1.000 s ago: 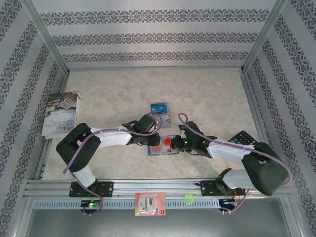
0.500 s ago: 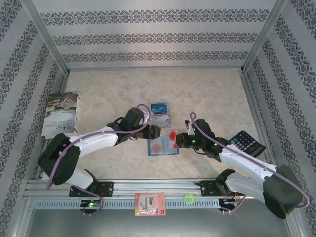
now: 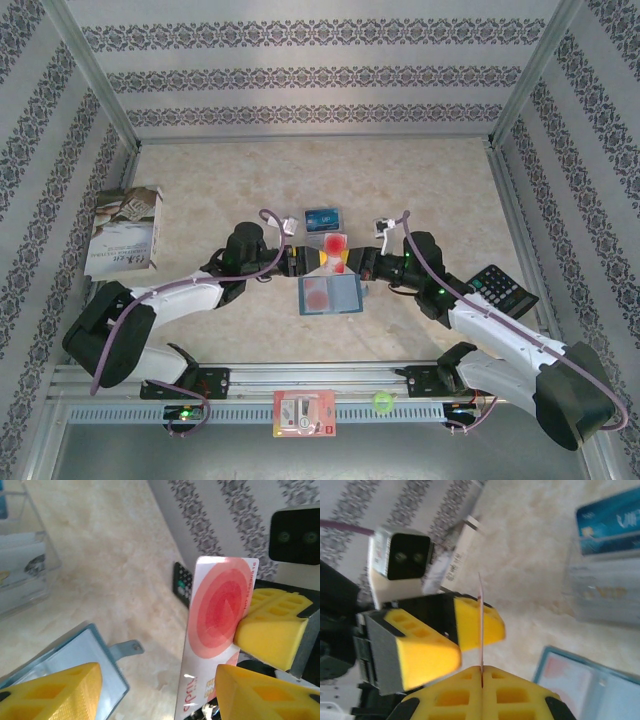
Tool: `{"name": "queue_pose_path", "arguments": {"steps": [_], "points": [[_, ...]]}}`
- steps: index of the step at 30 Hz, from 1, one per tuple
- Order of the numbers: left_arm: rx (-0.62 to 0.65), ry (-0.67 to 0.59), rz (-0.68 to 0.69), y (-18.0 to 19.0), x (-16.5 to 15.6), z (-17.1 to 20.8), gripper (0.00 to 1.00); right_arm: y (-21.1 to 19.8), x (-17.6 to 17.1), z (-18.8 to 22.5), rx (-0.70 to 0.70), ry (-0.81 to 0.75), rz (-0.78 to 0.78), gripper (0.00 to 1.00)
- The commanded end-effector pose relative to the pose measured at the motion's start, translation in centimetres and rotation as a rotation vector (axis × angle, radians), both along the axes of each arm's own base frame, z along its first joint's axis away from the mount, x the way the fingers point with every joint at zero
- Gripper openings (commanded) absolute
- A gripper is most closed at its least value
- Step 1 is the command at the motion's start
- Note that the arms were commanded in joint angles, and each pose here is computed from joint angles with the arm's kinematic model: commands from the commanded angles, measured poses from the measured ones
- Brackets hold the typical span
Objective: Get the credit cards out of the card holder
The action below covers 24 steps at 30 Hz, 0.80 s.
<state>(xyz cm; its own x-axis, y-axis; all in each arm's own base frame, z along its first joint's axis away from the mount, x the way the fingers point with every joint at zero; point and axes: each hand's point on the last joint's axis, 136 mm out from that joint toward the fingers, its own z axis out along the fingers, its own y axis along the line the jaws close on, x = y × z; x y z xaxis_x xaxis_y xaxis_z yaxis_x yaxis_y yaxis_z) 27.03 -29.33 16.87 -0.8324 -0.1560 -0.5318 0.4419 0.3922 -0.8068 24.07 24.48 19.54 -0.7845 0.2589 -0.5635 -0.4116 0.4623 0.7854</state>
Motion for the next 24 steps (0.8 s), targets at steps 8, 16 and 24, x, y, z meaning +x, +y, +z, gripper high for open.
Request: {"name": "queue_pose_path", "arguments": {"steps": [8, 16, 24], "points": [[-0.181, -0.14, -0.037, 0.1, -0.6, 5.2, 0.35, 1.5, 0.6, 3.2, 0.14, -0.049, 0.047, 0.0], [-0.15, -0.156, -0.049, 0.0, -0.5, 5.6, 0.0, 1.5, 0.4, 1.6, 0.114, -0.006, 0.036, 0.0], [0.092, -0.283, -0.075, -0.2, 1.3, 8.1, 0.0, -3.1, 0.2, -1.4, 0.002, 0.032, -0.134, 0.16]]}}
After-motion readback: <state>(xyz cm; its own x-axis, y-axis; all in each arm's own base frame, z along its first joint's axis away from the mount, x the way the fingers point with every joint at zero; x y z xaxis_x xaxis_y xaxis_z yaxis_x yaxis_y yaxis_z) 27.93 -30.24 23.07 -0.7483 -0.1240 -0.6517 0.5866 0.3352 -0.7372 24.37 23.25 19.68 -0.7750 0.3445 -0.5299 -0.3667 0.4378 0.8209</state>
